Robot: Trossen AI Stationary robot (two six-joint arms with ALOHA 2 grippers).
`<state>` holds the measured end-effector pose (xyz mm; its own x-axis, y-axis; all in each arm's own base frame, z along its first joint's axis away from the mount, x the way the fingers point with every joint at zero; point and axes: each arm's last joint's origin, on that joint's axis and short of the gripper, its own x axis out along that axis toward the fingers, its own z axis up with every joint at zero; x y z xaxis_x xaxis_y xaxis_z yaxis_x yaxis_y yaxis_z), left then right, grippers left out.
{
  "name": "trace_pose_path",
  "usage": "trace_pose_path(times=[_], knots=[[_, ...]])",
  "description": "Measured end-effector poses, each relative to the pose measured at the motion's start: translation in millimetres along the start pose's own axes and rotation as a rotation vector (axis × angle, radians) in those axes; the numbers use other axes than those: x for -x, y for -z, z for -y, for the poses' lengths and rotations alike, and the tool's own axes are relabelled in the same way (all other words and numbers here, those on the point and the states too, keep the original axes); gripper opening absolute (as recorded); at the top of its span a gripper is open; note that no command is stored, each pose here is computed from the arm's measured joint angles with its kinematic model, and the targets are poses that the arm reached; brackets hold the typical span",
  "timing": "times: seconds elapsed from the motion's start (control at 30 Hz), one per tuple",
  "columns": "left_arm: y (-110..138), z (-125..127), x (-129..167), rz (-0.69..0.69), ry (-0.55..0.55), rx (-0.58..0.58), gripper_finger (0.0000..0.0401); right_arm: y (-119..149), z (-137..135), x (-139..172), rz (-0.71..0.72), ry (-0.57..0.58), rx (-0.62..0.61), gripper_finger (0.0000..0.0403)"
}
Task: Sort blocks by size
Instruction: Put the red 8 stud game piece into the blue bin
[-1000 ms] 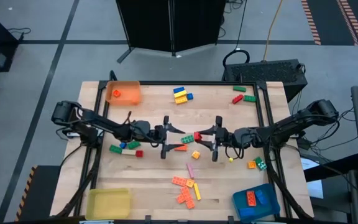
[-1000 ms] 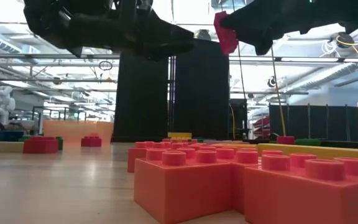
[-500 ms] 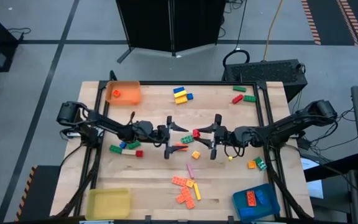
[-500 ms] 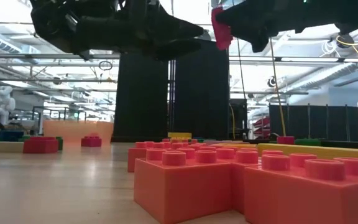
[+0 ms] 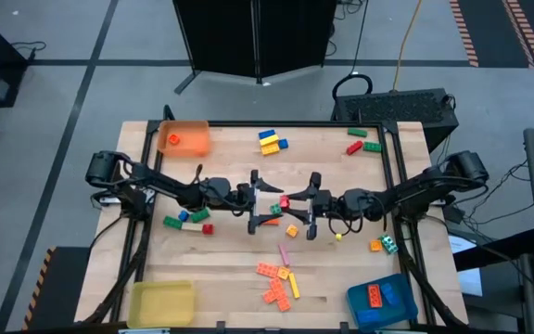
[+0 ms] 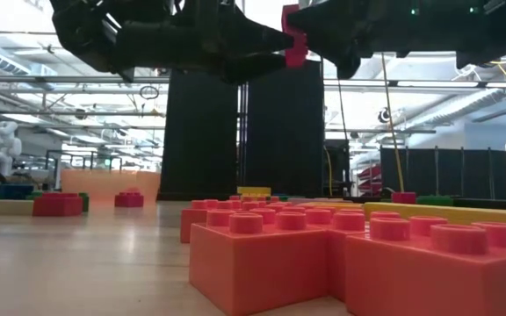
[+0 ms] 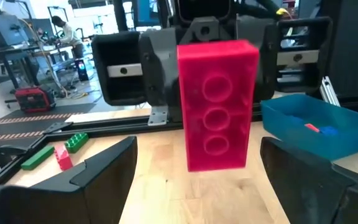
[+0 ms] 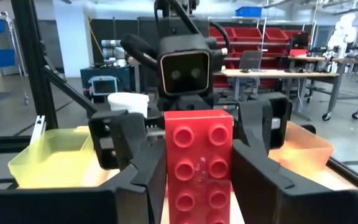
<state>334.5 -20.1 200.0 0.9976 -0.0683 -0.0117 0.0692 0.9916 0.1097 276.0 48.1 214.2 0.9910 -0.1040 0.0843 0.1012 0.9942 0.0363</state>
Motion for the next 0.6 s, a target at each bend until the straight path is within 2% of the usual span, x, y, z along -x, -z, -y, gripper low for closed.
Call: trace_pose_path(times=[0.3,0.47,0.6], knots=[[4.0,0.6,0.1,-0.041,0.01,0.0,0.0341,-14.6,-4.6,8.7,0.02,-0.015,0.038,0.0141],[7.0,0.6,0.3,-0.073,0.001,0.0,0.0341,-21.2,-7.3,26.2,-0.124,-0.003,0.011,0.0141],[6.9,0.5,0.3,-0.071,-0.002,-0.008,0.0341,-23.9,-12.7,43.0,-0.239,-0.035,-0.1,0.0141]])
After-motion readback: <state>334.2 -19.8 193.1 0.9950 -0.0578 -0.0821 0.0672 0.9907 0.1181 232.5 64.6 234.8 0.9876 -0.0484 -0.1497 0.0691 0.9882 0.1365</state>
